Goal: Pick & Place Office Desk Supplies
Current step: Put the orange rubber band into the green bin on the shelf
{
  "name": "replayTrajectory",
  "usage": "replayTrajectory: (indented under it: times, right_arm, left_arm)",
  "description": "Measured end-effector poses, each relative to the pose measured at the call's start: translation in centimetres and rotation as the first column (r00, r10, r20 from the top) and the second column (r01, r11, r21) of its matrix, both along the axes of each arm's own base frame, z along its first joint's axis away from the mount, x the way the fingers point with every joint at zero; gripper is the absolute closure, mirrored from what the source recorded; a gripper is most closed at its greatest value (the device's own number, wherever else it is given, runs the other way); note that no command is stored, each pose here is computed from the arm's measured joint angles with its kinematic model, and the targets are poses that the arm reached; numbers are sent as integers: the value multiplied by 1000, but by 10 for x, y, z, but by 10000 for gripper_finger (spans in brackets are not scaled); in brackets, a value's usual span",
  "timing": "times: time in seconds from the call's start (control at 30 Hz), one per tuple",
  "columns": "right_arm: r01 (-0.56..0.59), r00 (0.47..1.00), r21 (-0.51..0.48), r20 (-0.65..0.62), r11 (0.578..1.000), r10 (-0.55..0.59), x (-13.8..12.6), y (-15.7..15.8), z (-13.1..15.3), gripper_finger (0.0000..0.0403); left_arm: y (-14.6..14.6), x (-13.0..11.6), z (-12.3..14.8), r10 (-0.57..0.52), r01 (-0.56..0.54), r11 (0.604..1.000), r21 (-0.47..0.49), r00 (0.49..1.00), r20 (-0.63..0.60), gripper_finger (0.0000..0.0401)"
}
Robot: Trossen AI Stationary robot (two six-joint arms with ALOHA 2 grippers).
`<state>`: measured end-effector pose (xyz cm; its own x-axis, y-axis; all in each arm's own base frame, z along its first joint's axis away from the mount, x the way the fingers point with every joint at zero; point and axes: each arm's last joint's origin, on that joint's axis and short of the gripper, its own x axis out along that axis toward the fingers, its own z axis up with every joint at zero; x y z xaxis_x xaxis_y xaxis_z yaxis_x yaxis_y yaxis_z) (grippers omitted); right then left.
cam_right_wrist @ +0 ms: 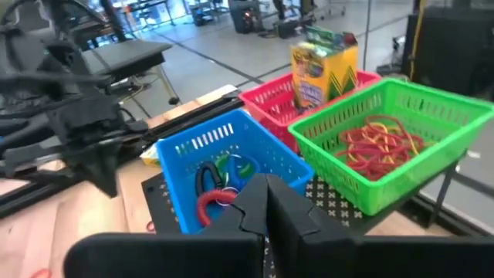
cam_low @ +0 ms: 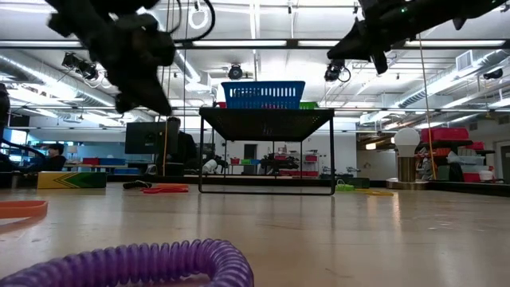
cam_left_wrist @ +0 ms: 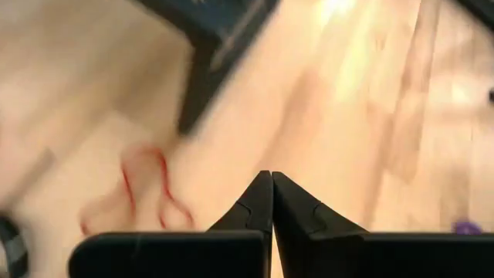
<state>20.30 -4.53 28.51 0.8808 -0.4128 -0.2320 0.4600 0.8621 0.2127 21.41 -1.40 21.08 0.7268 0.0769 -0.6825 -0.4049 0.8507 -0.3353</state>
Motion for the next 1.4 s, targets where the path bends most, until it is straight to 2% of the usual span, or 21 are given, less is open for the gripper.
replayTrajectory:
  times: [0.27,0.37,0.5,0.67,0.77,0.97,1.23,1.4]
  right_arm:
    - [-79,997,-48,-18,996,78,-1,2,1,393]
    - [-102,995,-62,-29,993,100,0,2,1,391]
    - [-114,993,-86,-43,990,110,0,2,1,394]
    - [-114,993,-86,-42,990,110,0,2,1,393]
    - [-112,993,-81,-40,990,109,0,2,1,392]
    - [-108,994,-67,-33,992,106,0,2,1,392]
    - [-103,995,-47,-24,994,102,0,2,1,392]
    - [-103,995,-47,-24,994,102,0,2,1,392]
  left_arm:
    - [-60,-24,5,-4,-21,989,-143,985,-173,389]
    - [-75,-32,5,-5,-36,979,-201,980,-199,372]
    - [-86,-41,-2,7,-68,975,-211,961,-278,337]
    - [-97,-34,-20,-28,-64,972,-228,925,-378,297]
    - [-107,-23,-32,-80,-18,967,-254,924,-373,283]
    - [-127,-13,-56,-90,6,982,-189,895,-438,277]
    - [-154,2,-66,-110,73,992,-101,890,-443,277]
    - [-159,8,-73,-89,56,995,-84,883,-461,277]
